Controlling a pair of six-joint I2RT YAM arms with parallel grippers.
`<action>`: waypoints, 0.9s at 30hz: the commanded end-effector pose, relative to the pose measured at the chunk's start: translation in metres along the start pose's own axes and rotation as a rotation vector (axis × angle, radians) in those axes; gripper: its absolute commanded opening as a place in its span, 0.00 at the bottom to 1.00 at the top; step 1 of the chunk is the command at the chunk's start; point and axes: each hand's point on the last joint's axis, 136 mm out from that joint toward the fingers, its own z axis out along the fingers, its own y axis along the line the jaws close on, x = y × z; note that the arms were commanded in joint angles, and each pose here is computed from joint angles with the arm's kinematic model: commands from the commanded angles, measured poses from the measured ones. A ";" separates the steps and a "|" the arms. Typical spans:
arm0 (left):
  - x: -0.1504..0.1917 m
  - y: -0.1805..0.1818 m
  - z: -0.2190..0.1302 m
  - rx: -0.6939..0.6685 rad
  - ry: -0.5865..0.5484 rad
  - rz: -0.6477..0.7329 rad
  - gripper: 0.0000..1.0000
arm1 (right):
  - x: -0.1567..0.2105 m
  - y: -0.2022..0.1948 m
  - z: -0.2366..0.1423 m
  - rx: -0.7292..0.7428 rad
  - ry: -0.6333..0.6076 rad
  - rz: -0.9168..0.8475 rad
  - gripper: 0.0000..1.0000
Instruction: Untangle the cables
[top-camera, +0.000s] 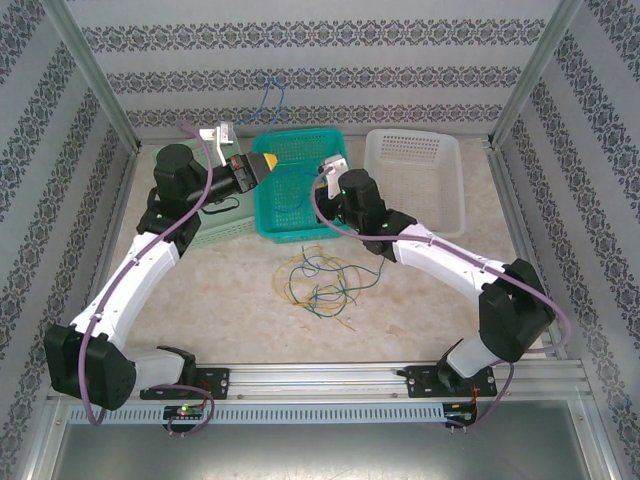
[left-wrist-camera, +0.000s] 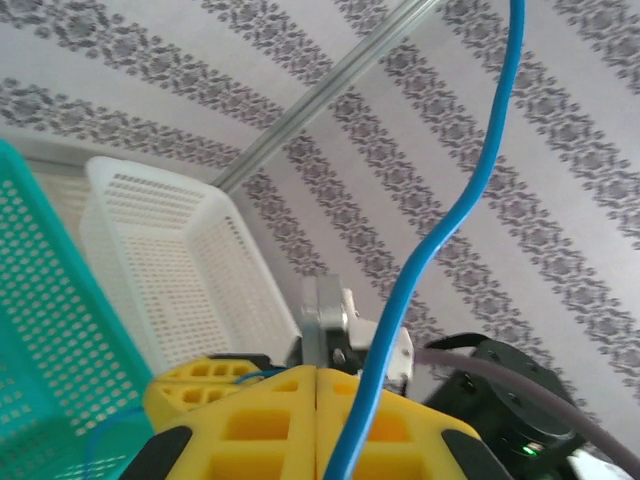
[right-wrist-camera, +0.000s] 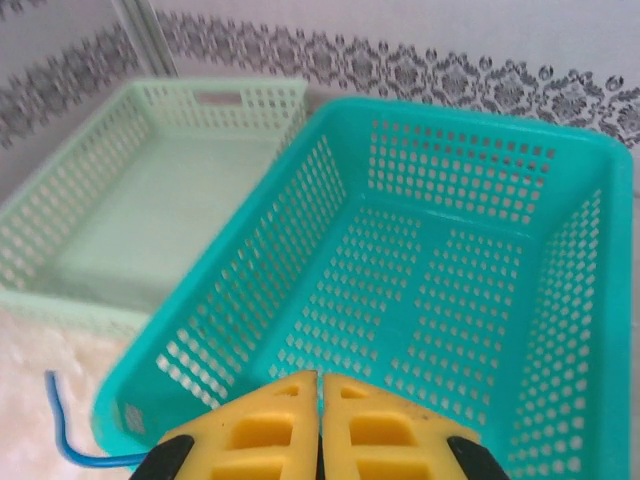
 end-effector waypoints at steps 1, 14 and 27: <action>-0.016 0.007 -0.023 -0.166 -0.055 0.145 0.08 | 0.051 0.007 -0.008 0.026 0.209 -0.207 0.00; 0.003 0.042 -0.039 -0.328 -0.043 0.203 0.07 | 0.035 0.053 -0.026 -0.111 0.229 -0.198 0.70; 0.058 0.009 -0.034 -0.133 0.231 0.381 0.07 | -0.092 -0.014 -0.048 -0.537 -0.081 0.654 0.77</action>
